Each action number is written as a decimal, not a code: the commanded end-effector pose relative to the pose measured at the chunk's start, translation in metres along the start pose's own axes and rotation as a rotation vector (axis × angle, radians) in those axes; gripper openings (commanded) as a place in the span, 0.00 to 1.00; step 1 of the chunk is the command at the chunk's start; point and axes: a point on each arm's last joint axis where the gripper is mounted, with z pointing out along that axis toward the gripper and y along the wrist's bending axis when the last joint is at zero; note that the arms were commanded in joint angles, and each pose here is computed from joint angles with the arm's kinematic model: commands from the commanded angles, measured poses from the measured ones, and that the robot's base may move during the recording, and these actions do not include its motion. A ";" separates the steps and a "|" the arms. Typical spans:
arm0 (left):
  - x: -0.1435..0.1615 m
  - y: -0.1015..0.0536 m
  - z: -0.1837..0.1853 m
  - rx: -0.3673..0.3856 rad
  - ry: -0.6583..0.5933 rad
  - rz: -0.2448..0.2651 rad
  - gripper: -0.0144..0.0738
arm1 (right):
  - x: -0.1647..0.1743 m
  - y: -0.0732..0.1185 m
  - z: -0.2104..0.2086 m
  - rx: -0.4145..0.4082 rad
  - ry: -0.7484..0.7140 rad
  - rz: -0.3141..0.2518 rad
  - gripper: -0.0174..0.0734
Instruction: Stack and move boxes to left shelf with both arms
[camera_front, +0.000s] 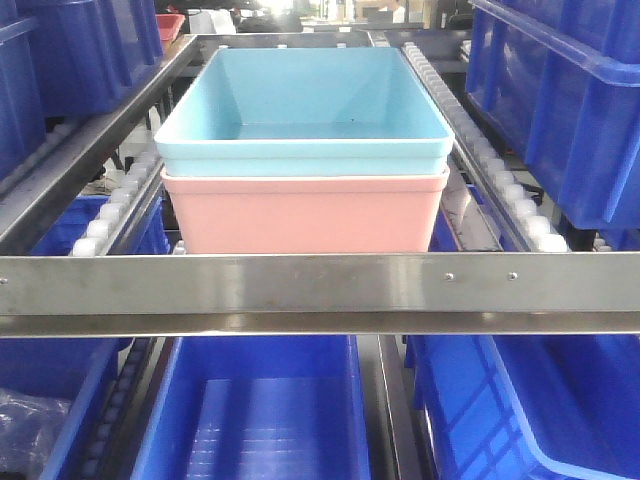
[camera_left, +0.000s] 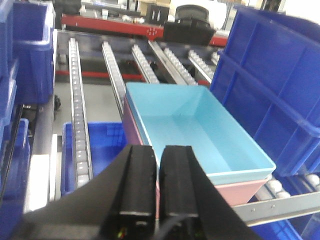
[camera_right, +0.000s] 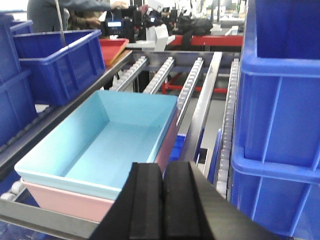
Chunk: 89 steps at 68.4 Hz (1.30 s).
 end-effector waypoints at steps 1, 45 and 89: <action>-0.016 -0.005 -0.005 0.049 -0.113 0.010 0.17 | -0.015 0.002 -0.001 -0.021 -0.090 -0.029 0.25; -0.016 -0.005 -0.005 0.049 -0.115 0.010 0.17 | -0.011 0.002 -0.001 -0.019 -0.076 -0.029 0.25; -0.016 -0.005 -0.005 0.049 -0.115 0.010 0.17 | 0.105 -0.021 -0.036 0.239 -0.157 -0.051 0.25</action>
